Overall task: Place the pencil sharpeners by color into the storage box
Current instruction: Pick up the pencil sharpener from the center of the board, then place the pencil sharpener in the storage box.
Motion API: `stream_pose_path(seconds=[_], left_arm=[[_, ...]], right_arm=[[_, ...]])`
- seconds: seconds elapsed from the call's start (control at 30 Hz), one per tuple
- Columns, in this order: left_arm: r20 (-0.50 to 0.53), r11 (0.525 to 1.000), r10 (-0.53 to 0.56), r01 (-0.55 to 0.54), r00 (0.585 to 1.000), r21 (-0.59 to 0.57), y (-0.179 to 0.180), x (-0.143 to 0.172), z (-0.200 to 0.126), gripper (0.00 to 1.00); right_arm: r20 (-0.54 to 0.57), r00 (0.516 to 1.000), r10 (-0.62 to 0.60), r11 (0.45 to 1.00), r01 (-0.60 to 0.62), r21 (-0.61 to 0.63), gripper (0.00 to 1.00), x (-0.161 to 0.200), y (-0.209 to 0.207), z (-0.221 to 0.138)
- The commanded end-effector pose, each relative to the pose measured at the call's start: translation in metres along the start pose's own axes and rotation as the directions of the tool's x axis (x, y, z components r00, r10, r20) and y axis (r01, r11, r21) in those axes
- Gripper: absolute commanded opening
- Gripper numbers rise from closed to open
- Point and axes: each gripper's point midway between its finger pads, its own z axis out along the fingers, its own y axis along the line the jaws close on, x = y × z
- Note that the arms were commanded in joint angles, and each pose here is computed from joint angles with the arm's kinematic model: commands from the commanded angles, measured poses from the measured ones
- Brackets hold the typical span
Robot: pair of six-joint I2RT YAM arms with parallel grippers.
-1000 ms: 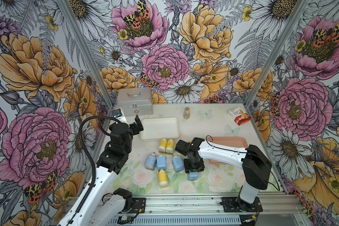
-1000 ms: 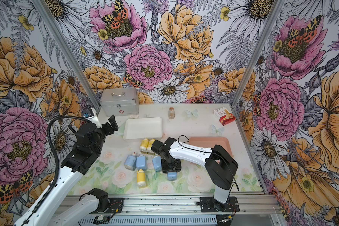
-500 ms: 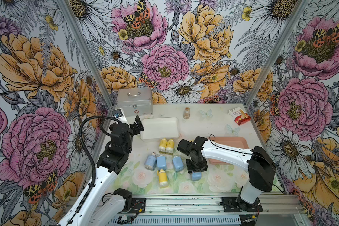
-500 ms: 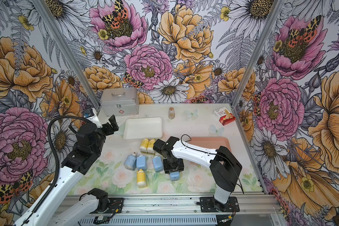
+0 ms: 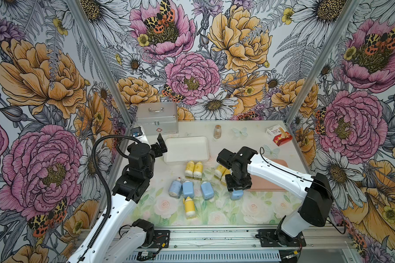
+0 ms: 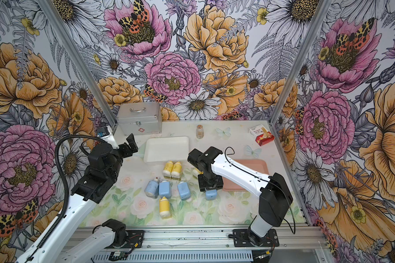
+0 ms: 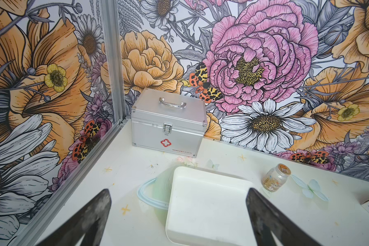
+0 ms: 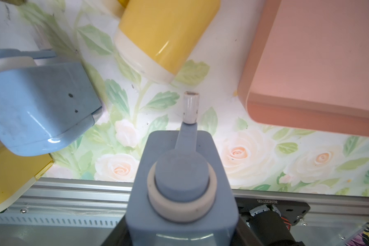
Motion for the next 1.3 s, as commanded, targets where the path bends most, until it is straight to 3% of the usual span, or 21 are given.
stream_pose_path(seconds=[0.0,0.4,0.63,1.27], left_arm=[[0.003,1.0,0.008,-0.008,1.0,-0.013,0.003,0.002,-0.003,0.98],[-0.001,1.0,0.009,-0.009,1.0,-0.009,0.002,0.003,-0.002,0.99],[-0.002,1.0,0.008,-0.008,1.0,-0.007,0.002,0.003,-0.002,0.99],[-0.005,1.0,0.008,-0.008,1.0,0.003,-0.001,0.004,-0.002,0.99]], right_arm=[[0.052,0.999,-0.014,1.0,0.014,0.015,0.33,-0.007,-0.019,-0.025],[0.071,0.997,0.032,0.999,-0.034,0.025,0.33,-0.036,-0.065,-0.039],[0.051,0.997,0.056,0.997,-0.058,0.042,0.32,-0.049,-0.086,-0.025],[-0.005,0.997,0.071,0.997,-0.071,0.008,0.3,-0.071,-0.094,0.017]])
